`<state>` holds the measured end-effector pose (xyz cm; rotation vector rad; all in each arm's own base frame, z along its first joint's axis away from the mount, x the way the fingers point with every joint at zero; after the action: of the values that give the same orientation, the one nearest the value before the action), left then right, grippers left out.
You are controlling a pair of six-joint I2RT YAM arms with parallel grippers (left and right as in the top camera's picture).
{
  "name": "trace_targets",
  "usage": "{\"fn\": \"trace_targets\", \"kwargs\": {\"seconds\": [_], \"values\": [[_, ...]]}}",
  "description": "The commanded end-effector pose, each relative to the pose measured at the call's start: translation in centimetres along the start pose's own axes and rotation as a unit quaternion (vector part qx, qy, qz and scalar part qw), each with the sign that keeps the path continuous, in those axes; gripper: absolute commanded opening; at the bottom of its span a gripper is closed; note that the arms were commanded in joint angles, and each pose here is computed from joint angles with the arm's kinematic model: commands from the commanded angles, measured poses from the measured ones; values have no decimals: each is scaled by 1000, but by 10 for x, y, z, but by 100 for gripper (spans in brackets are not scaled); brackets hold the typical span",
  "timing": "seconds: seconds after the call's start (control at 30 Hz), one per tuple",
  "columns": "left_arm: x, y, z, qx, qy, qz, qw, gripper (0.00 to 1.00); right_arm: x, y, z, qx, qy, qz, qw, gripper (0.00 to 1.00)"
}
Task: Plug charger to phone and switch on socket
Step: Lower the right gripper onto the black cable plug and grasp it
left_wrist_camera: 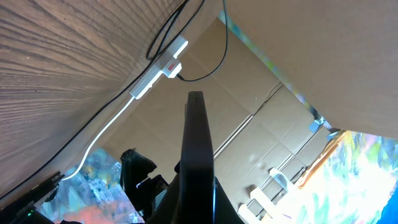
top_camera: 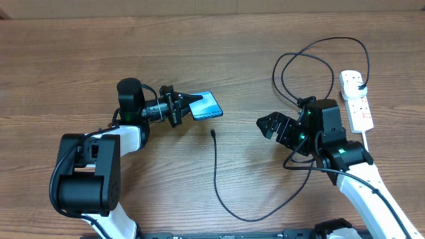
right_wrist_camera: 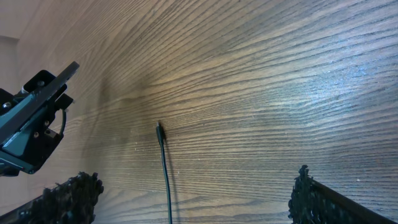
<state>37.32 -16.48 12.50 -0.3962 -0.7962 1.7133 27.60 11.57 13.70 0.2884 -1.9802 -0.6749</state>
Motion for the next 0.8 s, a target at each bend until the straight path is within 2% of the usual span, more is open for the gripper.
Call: {"fn": "trace_targets", "kwargs": {"seconds": [0.0,0.57,0.67,0.77], "values": [[0,-7,7,-9,22,-4,1000,5,3,1,-3,6,-10,0,1000,100],[2,-14,15,-68,41,4,997,5,3,1,-3,6,-9,-1,1000,100],[2,-14,15,-69,41,4,997,5,4,9,7,0,19,-29,999,100],[2,-15,13,-69,34,8,997,4,4,27,16,37,43,-78,995,100]]}}
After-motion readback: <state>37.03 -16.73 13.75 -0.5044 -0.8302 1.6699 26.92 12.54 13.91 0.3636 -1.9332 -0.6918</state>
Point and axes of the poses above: each gripper's point midway between its finger pads, its own x axis back along the fingers, its own y axis along the line the jaws close on, z = x × y, the point moved 2 cm from there along x, back along the fingers, and after that the axes turned 5 degrees about x, right-handed, at the moved point
